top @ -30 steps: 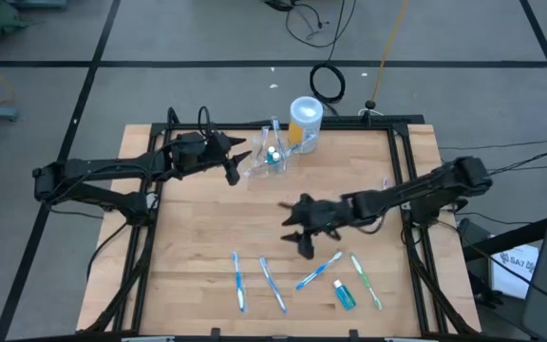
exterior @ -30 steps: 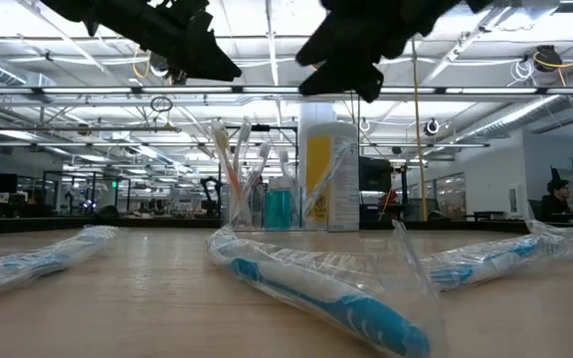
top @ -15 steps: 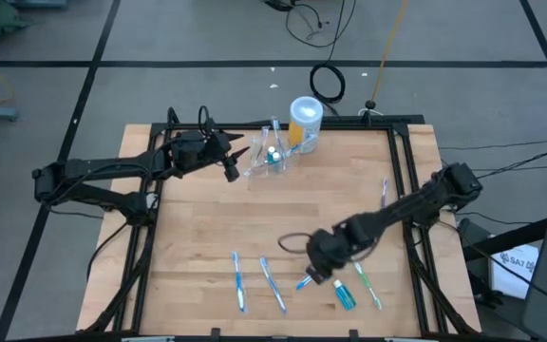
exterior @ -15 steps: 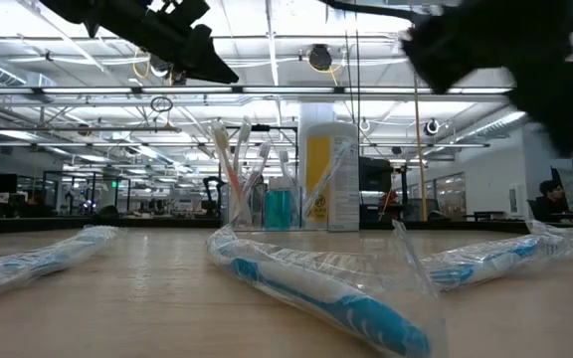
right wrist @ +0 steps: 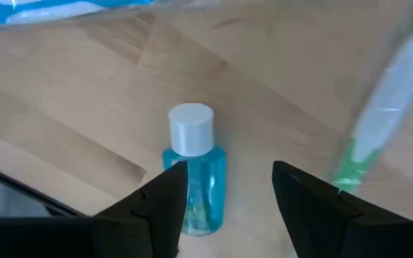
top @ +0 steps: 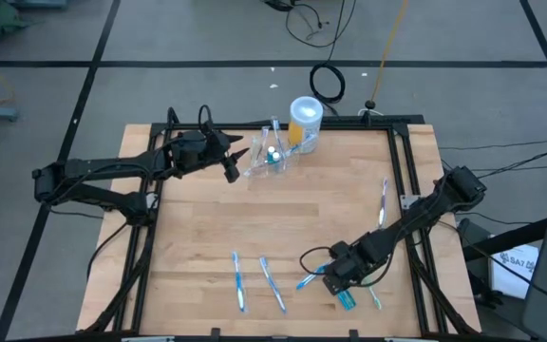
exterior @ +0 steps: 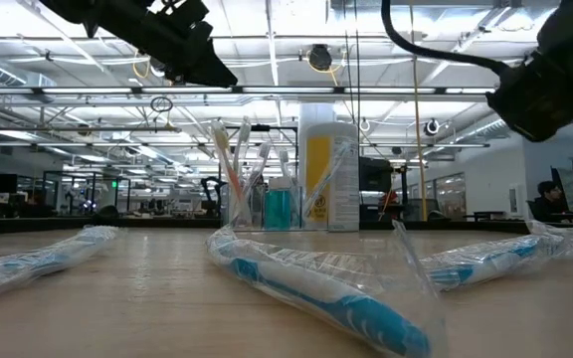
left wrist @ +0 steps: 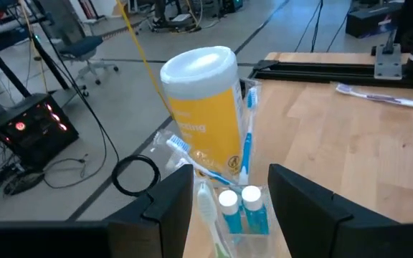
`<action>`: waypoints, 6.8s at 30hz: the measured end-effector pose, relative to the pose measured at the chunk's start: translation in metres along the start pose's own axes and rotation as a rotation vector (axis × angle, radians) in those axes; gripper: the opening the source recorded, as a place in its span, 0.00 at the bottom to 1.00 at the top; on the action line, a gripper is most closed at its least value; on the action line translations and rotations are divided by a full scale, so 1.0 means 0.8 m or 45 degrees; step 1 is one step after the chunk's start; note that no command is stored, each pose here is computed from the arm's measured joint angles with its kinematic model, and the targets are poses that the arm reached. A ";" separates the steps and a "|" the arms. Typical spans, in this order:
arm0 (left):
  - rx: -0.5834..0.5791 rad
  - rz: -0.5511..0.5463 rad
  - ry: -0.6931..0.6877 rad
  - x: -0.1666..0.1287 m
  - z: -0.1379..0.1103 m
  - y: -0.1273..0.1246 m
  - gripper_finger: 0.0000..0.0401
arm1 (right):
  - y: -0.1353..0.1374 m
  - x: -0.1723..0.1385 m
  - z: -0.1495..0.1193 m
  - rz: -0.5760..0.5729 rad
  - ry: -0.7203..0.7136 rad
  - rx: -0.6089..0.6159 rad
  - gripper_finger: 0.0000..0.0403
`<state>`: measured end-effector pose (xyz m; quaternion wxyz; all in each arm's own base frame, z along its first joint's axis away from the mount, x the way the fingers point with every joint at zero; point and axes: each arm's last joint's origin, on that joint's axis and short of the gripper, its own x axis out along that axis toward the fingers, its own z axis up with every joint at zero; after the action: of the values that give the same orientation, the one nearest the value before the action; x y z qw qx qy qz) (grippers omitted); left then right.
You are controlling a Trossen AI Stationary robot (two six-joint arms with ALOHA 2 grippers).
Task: Pick & Place toothbrushing station
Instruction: Put the blue mouthwash into the middle section of the transparent organizer
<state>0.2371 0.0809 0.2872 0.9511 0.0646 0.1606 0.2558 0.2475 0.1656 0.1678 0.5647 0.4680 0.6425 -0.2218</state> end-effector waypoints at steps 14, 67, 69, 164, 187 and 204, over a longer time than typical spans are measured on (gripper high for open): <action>-0.004 -0.016 0.035 0.000 -0.003 -0.001 0.47 | 0.005 0.004 0.008 0.089 -0.069 -0.144 0.49; 0.094 -0.020 0.040 0.000 -0.004 -0.001 0.47 | 0.035 -0.085 0.079 0.469 -0.836 -0.766 0.23; 0.092 -0.020 0.040 0.000 -0.004 -0.001 0.47 | 0.033 -0.098 0.090 0.413 -0.979 -0.856 0.23; 0.033 -0.009 -0.016 0.000 0.002 0.000 0.47 | -0.026 -0.160 0.353 0.202 -1.998 -1.053 0.24; -0.024 0.104 -0.193 -0.001 0.019 0.008 0.47 | -0.049 -0.149 0.373 0.175 -1.824 -1.108 0.24; -0.055 0.162 -0.123 0.003 0.011 0.025 0.47 | -0.064 -0.115 0.403 0.170 -1.784 -1.030 0.27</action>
<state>0.2328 0.0988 0.2987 0.9408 0.0665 0.1044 0.3156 0.3636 -0.1528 0.1563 0.9734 0.0175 0.1410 -0.1798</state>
